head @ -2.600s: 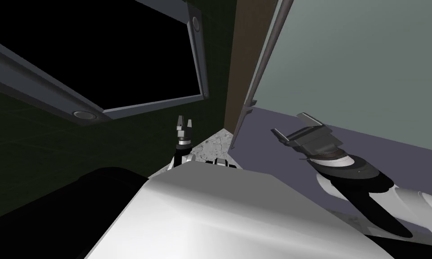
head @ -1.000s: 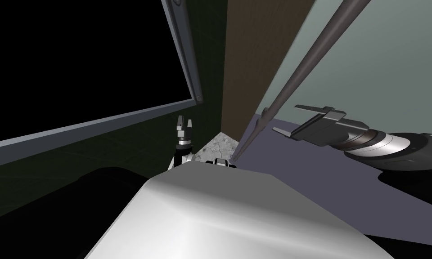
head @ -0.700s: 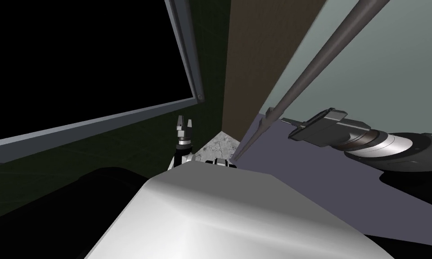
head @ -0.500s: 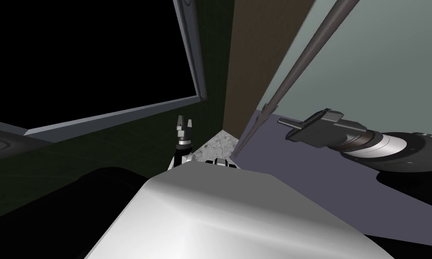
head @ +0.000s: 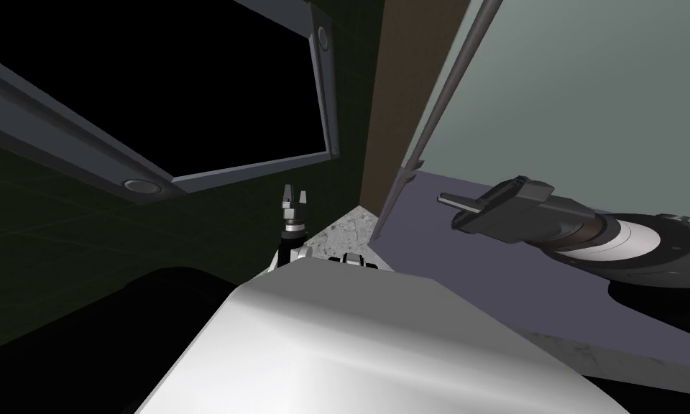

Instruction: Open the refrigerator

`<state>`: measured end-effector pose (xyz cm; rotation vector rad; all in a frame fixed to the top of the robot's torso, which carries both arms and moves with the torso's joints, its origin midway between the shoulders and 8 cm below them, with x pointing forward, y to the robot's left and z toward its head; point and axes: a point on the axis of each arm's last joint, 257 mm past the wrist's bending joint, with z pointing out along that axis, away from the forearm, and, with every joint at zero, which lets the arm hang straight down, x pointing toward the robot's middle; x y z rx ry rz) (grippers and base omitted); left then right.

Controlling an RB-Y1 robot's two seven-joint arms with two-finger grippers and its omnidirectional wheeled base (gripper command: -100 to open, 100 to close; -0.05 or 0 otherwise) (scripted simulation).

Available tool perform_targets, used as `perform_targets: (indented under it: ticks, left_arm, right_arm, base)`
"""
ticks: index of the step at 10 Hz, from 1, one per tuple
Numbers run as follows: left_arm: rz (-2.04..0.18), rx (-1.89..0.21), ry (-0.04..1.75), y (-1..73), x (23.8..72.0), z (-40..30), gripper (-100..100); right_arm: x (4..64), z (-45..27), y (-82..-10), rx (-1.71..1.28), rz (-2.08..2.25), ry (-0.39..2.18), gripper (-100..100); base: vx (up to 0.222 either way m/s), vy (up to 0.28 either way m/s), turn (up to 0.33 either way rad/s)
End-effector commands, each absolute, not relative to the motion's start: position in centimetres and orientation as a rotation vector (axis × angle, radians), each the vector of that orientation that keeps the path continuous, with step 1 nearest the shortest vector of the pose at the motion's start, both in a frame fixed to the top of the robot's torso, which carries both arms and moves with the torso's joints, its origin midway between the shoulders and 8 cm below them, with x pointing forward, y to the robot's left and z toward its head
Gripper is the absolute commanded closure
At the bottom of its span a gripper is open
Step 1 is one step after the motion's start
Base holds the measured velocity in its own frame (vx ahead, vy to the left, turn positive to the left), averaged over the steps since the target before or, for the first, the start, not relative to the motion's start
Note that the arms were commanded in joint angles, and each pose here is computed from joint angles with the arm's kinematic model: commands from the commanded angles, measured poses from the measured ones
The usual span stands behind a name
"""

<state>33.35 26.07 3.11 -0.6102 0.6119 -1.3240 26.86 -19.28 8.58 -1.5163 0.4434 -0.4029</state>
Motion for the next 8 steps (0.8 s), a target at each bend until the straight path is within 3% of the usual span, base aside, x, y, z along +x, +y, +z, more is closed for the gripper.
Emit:
perform_targets:
  ticks: [1, 2, 8]
  left_arm:
    - [-1.324, -0.610, 0.612, 26.1, 33.3, 3.1, 0]
    - [-1.324, -0.610, 0.612, 26.1, 33.3, 3.1, 0]
    - [-1.323, -0.611, 0.612, 26.1, 33.3, 3.1, 0]
  right_arm:
    - [26.4, 8.6, -18.7, -1.521, -0.381, 0.422, 100]
    - [27.6, 8.7, -20.0, -1.520, -0.414, 0.454, -100]
    - [31.0, 9.2, -24.4, -1.508, -0.527, 0.561, -100]
  base:
    - [-0.114, -0.025, 0.021]
    - [0.109, 0.026, -0.071]
    - [0.208, 0.030, -0.044]
